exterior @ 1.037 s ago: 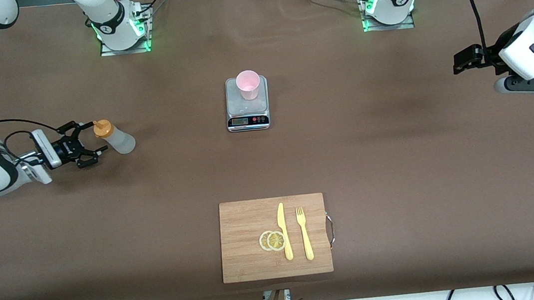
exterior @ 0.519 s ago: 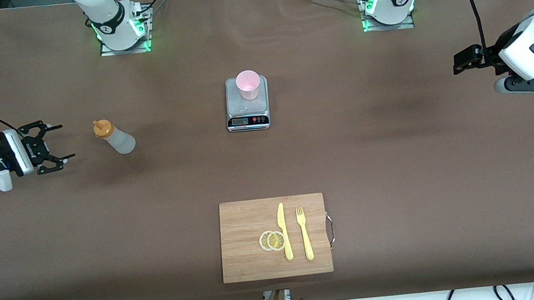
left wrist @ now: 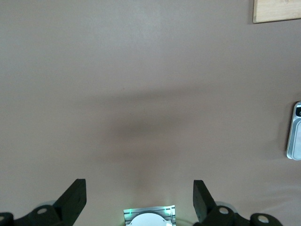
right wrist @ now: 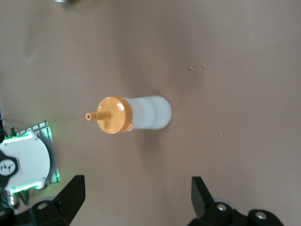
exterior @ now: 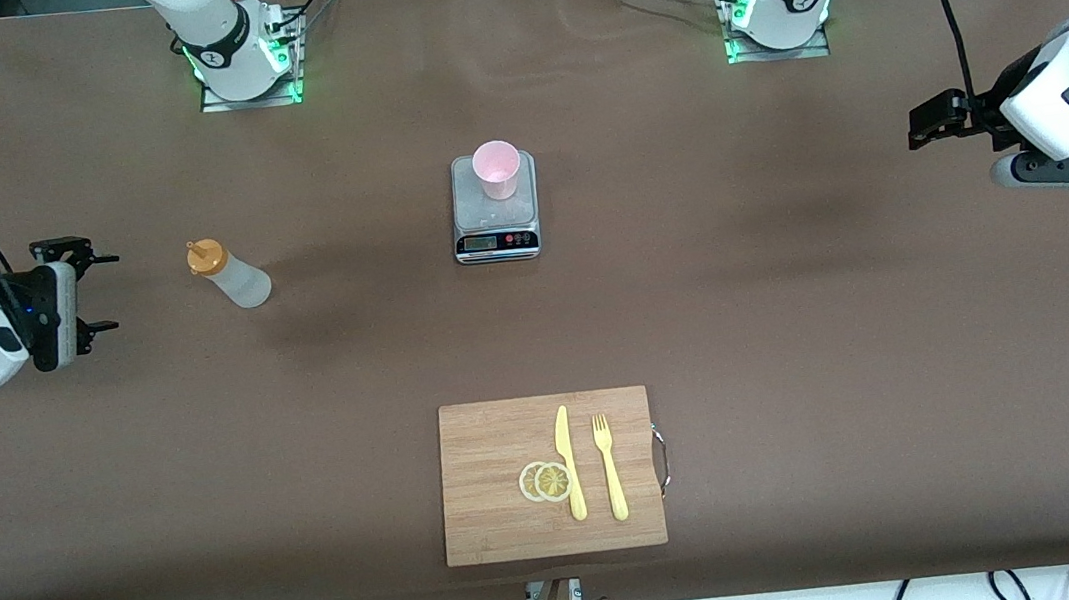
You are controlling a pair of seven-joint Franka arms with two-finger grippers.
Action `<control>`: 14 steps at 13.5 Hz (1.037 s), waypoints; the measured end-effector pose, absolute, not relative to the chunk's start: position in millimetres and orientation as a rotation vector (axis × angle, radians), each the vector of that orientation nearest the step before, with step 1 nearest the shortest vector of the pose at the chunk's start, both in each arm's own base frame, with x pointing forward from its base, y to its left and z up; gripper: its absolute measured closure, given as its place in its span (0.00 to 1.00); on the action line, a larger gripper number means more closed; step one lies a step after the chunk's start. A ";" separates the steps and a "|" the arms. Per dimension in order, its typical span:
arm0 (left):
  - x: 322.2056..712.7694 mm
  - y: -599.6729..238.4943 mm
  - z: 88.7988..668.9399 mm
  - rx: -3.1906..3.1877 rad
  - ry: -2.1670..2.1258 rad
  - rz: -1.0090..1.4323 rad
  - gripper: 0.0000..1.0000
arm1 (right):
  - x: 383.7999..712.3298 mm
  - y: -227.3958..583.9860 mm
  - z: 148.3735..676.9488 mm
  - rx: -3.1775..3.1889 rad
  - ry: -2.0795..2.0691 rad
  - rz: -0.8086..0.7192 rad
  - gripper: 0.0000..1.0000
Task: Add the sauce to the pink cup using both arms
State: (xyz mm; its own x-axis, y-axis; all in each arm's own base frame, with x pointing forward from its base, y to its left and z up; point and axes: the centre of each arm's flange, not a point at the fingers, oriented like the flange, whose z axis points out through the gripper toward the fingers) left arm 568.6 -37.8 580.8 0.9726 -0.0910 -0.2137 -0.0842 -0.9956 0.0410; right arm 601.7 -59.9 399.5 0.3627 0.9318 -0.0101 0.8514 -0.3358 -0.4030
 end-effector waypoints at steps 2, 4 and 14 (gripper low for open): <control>569.3 -38.0 584.8 3.090 -0.138 -0.323 0.00 | 600.5 -29.9 421.8 -2.485 -1.449 0.413 0.00; 569.7 -38.1 585.2 3.090 -0.138 -0.321 0.00 | 597.6 -10.6 439.8 -2.658 -1.259 0.435 0.00; 571.4 -37.0 584.0 3.090 -0.135 -0.323 0.00 | 580.6 18.4 510.9 -3.126 -0.007 0.333 0.00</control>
